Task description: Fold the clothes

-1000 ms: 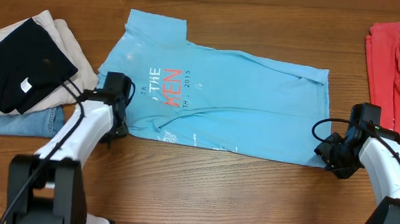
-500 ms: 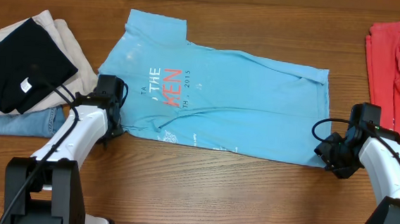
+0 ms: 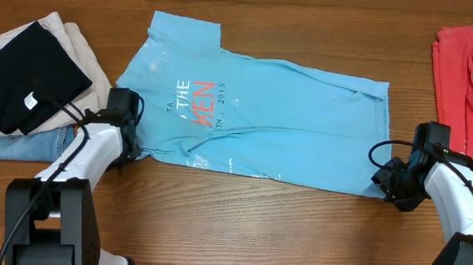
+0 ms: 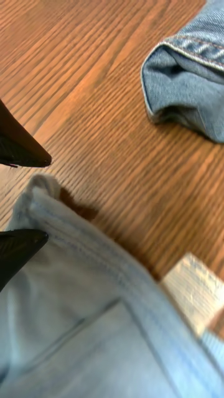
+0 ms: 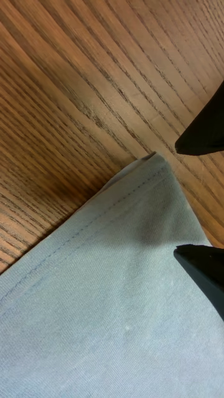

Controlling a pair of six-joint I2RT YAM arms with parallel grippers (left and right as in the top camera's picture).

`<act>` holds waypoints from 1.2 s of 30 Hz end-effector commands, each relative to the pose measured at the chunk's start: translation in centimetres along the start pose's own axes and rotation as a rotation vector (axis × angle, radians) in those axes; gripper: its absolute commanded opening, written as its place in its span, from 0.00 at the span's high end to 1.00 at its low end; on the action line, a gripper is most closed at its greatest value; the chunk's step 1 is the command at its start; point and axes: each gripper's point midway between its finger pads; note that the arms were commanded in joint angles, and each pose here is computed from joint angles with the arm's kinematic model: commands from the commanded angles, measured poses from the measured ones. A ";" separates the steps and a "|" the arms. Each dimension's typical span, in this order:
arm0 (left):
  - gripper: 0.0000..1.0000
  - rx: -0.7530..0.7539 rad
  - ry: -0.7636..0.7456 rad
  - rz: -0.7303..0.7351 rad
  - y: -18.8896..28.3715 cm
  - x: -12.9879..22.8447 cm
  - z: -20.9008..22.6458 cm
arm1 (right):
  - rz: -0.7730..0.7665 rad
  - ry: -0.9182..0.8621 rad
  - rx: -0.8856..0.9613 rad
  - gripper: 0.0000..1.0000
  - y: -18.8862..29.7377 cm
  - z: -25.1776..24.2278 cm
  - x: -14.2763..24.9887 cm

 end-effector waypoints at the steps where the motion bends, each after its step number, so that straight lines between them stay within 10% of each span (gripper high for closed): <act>1: 0.63 0.004 -0.022 0.031 -0.6 0.6 0.2 | 0.009 0.001 -0.001 0.50 -0.2 -0.1 0.1; 15: 0.60 0.083 -0.069 0.086 -1.0 2.1 -1.1 | 0.009 0.001 -0.001 0.50 -0.2 -0.1 0.1; 25: 0.95 -0.038 -0.079 0.030 -1.3 1.4 1.1 | 0.013 0.001 0.001 0.50 -0.2 -0.2 0.2; 36: 0.96 -0.114 -0.074 0.105 -1.0 3.3 2.9 | 0.008 0.001 -0.002 0.50 -0.2 -0.1 0.1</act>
Point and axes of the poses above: each gripper's point midway between its finger pads, its own y axis back along the fingers, its own z axis along the line the jaws close on, x = y × z, and after that the axes turned 3 degrees about y, right-handed
